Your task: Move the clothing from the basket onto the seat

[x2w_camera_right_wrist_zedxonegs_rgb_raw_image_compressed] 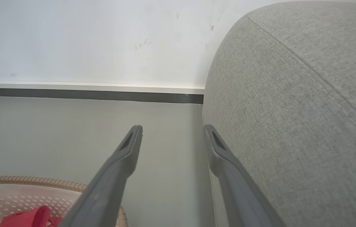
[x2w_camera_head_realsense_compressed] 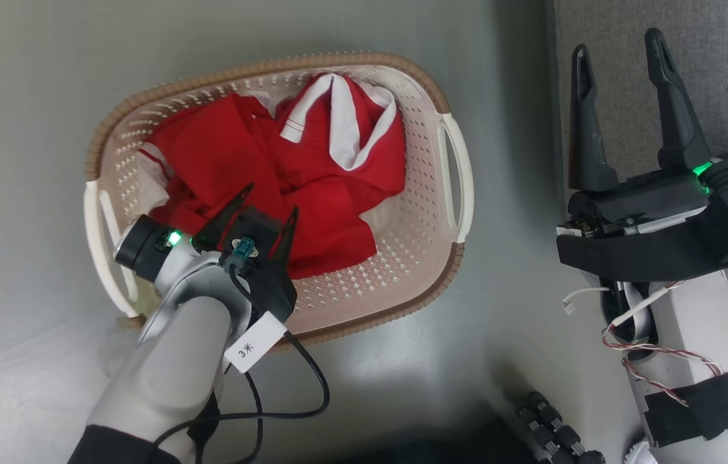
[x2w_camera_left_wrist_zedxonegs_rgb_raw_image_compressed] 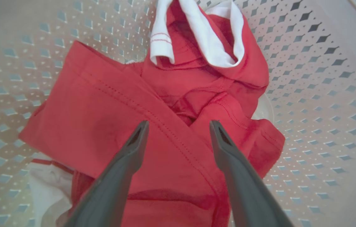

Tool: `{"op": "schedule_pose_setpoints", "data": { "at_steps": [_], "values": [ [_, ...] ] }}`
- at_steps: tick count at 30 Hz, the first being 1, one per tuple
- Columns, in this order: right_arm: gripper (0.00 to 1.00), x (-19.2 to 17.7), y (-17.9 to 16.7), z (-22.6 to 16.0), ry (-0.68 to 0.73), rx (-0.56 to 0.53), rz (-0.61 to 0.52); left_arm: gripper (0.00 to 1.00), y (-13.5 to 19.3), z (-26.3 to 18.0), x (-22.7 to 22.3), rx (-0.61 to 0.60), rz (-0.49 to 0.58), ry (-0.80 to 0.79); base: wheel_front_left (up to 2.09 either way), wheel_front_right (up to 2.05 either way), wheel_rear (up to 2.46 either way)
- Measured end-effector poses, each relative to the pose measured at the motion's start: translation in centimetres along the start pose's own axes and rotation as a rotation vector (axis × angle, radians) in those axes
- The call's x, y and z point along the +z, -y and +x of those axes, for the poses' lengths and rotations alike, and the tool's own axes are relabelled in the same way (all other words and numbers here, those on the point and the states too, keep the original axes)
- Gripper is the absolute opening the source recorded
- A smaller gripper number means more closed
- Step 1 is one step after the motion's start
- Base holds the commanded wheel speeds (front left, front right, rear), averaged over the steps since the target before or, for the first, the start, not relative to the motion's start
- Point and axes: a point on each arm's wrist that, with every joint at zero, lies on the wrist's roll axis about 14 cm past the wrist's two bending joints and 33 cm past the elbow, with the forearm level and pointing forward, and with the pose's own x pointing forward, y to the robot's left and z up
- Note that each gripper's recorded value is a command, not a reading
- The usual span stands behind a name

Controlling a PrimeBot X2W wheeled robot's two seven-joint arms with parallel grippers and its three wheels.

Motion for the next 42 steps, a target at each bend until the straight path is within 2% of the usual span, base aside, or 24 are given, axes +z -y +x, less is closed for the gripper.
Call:
{"op": "schedule_pose_setpoints", "data": {
  "at_steps": [19,20,22,23,24,25,33,42],
  "values": [
    [1.00,-1.2,0.6,0.1,-0.008,-0.013,-0.023,1.00,-0.5,3.1,-2.6,0.050,0.067,-0.088,0.00,0.00,0.00],
    [1.00,-1.2,0.5,0.1,-0.008,-0.014,-0.023,0.95,-0.6,3.2,-2.7,0.050,0.072,-0.091,0.00,0.00,0.00],
    [1.00,-1.2,0.6,0.1,-0.009,-0.016,-0.022,0.45,-0.6,3.2,-2.9,0.055,0.079,-0.099,0.00,0.00,0.00],
    [1.00,-1.2,0.6,0.1,-0.009,-0.017,-0.022,0.26,-0.6,3.2,-3.0,0.055,0.080,-0.103,0.00,0.00,0.00],
    [1.00,-1.2,0.6,0.1,-0.009,-0.017,-0.022,0.09,-0.7,3.3,-3.0,0.057,0.082,-0.104,0.00,0.00,0.00],
    [1.00,-1.2,0.6,0.1,-0.009,-0.017,-0.022,0.00,-0.7,3.3,-3.0,0.057,0.082,-0.104,0.00,0.00,0.00],
    [1.00,-1.3,0.7,0.0,-0.014,-0.024,-0.021,0.00,-1.1,3.4,-2.7,0.074,0.086,-0.090,0.00,0.00,0.00],
    [1.00,-1.2,0.6,-0.2,-0.029,-0.022,-0.011,0.00,-2.1,2.4,0.1,0.103,0.089,0.007,0.00,0.00,0.00]
  ]
}}
